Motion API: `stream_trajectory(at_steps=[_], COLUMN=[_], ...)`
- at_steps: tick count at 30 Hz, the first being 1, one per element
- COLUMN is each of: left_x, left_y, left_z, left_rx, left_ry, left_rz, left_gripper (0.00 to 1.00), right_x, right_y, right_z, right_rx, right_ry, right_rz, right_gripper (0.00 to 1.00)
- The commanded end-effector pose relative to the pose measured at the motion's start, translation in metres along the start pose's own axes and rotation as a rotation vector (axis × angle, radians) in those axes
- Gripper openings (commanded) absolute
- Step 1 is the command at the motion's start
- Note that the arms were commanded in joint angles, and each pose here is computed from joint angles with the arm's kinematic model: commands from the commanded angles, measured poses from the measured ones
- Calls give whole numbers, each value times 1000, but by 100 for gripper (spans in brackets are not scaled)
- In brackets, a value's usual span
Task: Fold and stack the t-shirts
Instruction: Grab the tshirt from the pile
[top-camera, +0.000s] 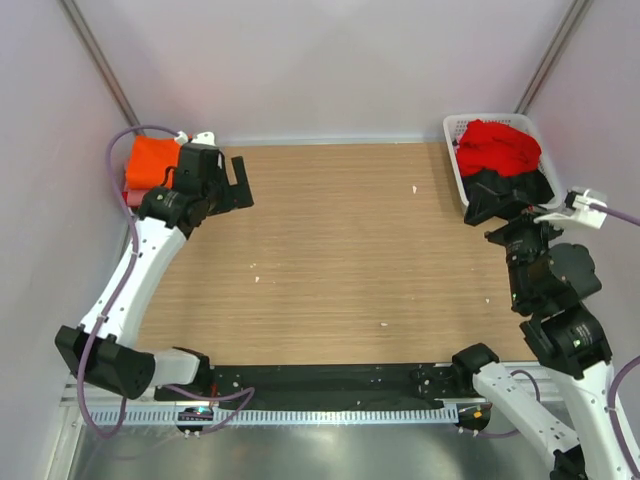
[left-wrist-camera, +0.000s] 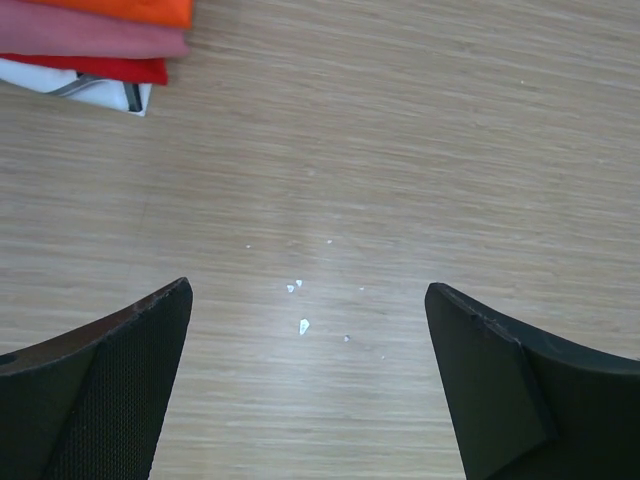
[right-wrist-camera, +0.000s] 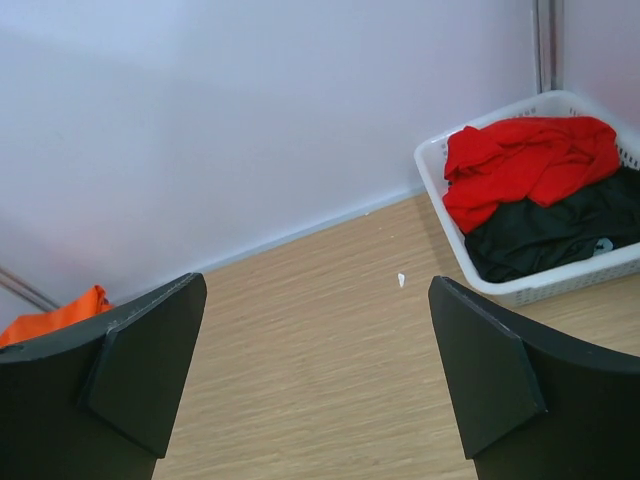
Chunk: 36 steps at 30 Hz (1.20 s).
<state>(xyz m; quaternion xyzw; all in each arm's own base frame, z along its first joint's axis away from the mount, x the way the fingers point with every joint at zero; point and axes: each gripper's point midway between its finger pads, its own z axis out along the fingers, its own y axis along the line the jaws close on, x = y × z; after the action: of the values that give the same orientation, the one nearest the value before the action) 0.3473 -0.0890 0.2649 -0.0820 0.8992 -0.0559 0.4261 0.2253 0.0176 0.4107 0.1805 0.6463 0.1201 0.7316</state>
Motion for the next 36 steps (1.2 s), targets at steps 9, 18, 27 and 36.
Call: stream_trajectory(at_steps=[9, 18, 27, 36], left_x=[20, 27, 29, 31], left_y=[47, 47, 45, 45], left_z=[-30, -27, -23, -20], left_rx=[-235, -236, -232, -238], left_ry=[-67, -47, -31, -21], left_rz=[89, 106, 116, 126], left_gripper=[100, 99, 98, 96], right_x=[31, 80, 124, 185], right_y=[7, -86, -130, -158], right_z=[130, 296, 360, 381], right_rx=[302, 514, 522, 513], right_ry=[128, 424, 461, 546], right_rz=[-347, -287, -281, -259], right_gripper=[100, 100, 100, 95])
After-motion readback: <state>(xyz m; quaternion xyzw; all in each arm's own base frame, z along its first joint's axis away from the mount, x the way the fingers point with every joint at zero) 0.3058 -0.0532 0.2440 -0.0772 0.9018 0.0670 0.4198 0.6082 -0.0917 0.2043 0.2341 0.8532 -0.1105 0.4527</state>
